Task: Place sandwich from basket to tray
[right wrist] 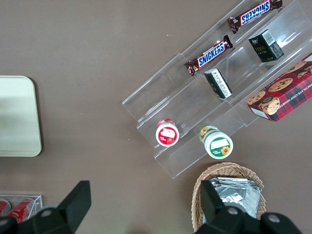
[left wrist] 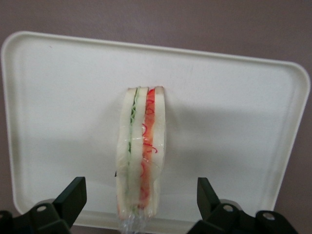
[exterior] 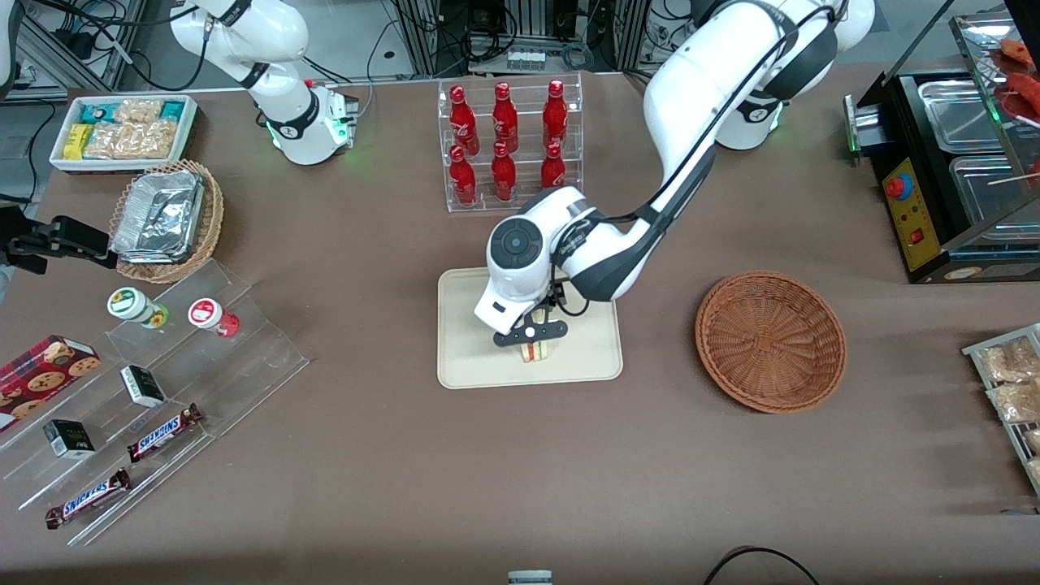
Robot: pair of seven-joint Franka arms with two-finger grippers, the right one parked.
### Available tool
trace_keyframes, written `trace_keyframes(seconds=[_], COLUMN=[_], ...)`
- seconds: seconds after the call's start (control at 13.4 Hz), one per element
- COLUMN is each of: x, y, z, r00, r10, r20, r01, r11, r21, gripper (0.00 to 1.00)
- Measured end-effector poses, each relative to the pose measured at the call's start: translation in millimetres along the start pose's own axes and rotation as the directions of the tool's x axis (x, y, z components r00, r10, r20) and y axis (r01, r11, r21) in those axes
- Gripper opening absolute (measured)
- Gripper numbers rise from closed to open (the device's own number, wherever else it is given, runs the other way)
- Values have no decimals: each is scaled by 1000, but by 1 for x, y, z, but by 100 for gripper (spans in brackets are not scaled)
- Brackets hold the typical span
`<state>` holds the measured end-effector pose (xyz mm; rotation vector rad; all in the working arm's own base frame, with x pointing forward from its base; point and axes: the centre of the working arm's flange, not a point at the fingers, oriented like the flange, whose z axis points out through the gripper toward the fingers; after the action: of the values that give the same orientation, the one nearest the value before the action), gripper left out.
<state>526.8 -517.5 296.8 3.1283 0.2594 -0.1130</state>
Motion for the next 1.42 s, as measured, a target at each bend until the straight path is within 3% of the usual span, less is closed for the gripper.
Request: trace_keyframes(seconds=[0.15,0.45,0.67,0.97,1.42], x=[8,38,80,119,137], y=[-10,-58,-128,-222,-314], z=[-40,-118,-156,-185,-220], r00=[1000,999,987,969,972], r10=[-20,33,160,229,222], r20=[-21,0,20,89,73], r01=[19,-32,-159,-230,-223], r11=[1000,997,986,973,975], r21=[-21,-77,-50,-8,3], gripper=[100,100,100,100,100])
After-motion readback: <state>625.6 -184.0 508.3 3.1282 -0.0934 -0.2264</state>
